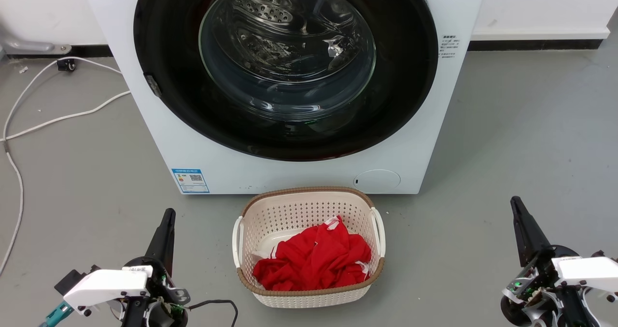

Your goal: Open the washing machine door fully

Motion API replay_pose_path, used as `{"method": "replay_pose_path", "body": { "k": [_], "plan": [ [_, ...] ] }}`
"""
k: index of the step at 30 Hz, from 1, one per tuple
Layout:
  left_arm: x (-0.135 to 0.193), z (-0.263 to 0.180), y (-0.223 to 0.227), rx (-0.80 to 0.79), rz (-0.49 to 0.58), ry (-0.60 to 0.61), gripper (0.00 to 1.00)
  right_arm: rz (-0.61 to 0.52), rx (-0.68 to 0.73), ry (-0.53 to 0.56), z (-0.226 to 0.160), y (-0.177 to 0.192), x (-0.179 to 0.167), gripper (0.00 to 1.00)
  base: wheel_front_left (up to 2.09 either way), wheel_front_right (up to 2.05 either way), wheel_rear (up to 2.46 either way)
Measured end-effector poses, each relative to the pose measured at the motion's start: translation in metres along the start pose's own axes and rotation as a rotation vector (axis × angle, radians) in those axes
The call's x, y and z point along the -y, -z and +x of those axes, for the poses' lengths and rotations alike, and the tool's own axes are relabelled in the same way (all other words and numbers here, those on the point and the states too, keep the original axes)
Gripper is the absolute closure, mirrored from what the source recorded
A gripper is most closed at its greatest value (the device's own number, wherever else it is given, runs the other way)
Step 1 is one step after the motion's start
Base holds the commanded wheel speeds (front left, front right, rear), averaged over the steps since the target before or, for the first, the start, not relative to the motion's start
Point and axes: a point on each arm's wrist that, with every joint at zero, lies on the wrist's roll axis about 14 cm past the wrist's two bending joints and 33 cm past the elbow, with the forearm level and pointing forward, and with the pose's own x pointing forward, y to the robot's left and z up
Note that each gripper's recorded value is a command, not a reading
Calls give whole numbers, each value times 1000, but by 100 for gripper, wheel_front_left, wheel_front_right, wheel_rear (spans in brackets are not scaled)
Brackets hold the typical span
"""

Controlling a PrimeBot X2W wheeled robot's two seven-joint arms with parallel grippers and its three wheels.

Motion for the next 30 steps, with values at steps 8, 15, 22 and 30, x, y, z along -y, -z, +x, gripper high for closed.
{"method": "replay_pose_path", "body": {
  "k": [8,15,22,30],
  "plan": [
    [0,0,0,0,-1,0,100,1,-2,0,0,0,0,100,0,0,0],
    [-5,-2,1,0,-5,-15,0,2,-1,16,-2,0,5,0,0,0,0],
    [-13,-6,6,2,4,-38,0,0,11,40,-7,2,14,0,0,0,0],
    [0,-3,7,14,73,1,0,-73,33,3,-5,1,1,0,0,0,0]
  ]
}}
